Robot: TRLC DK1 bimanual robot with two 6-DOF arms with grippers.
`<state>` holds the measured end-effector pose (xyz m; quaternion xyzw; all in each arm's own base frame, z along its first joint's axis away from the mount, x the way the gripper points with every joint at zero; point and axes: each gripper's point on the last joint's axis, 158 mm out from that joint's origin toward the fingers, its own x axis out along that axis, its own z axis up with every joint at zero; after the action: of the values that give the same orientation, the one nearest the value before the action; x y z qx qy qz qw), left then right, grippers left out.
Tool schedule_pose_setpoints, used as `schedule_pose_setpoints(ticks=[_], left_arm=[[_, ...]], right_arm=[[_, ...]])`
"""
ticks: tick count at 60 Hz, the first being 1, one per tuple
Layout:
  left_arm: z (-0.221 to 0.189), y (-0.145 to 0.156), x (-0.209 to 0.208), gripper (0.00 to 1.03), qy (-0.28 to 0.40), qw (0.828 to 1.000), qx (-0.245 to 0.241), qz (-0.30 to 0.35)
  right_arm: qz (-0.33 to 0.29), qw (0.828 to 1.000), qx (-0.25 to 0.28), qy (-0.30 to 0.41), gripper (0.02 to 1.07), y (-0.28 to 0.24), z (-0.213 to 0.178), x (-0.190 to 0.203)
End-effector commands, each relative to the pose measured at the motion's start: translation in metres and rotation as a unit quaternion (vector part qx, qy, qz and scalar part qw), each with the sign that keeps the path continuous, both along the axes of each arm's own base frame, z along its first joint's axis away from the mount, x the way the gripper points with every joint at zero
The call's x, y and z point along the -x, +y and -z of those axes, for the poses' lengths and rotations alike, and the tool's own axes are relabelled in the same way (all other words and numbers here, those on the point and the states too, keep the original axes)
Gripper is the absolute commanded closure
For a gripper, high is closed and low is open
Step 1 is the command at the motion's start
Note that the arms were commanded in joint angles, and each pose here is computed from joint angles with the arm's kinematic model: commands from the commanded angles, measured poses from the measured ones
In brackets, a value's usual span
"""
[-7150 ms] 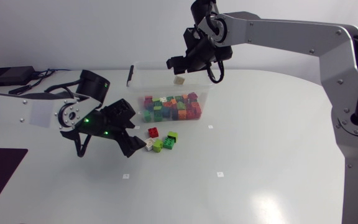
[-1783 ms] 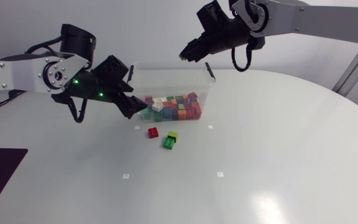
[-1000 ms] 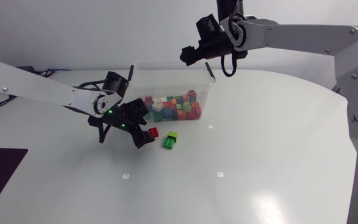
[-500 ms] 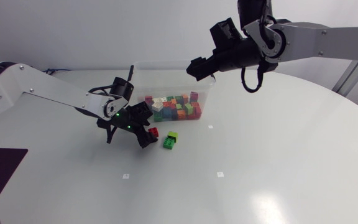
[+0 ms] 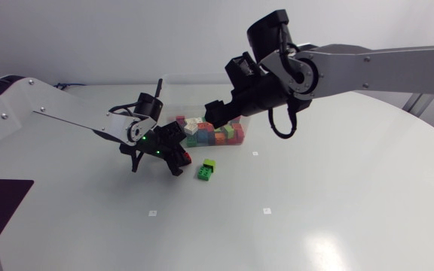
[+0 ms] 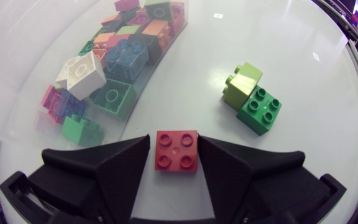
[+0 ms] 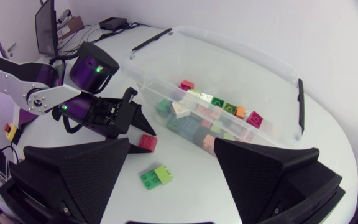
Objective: Place the duplo bricks in the container
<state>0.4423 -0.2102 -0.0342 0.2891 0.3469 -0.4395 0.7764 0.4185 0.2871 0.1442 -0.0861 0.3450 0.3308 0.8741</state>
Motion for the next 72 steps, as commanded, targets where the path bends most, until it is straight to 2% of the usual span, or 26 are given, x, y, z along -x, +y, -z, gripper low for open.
schedule_pose_setpoints(ticks=[1,5,29,48,72], left_arm=[[0.0,0.001,0.004,0.85,-0.002,1.0,0.0,0.01],[-0.001,0.007,0.008,0.9,0.0,1.0,-0.001,0.006],[-0.038,0.036,0.039,0.9,-0.018,1.0,0.017,-0.003],[-0.082,0.055,0.06,0.9,-0.054,0.998,0.041,-0.013],[-0.142,0.087,0.064,0.9,-0.115,0.989,0.079,-0.054]], right_arm=[[0.012,0.998,0.017,0.051,0.09,0.001,0.04,0.012],[0.018,0.998,0.03,0.056,0.09,0.004,0.048,0.016],[0.057,0.986,0.048,0.148,0.09,0.02,0.094,0.031],[0.136,0.958,0.117,0.224,0.09,0.016,0.144,0.021],[0.205,0.932,0.134,0.268,0.15,0.027,0.163,0.017]])
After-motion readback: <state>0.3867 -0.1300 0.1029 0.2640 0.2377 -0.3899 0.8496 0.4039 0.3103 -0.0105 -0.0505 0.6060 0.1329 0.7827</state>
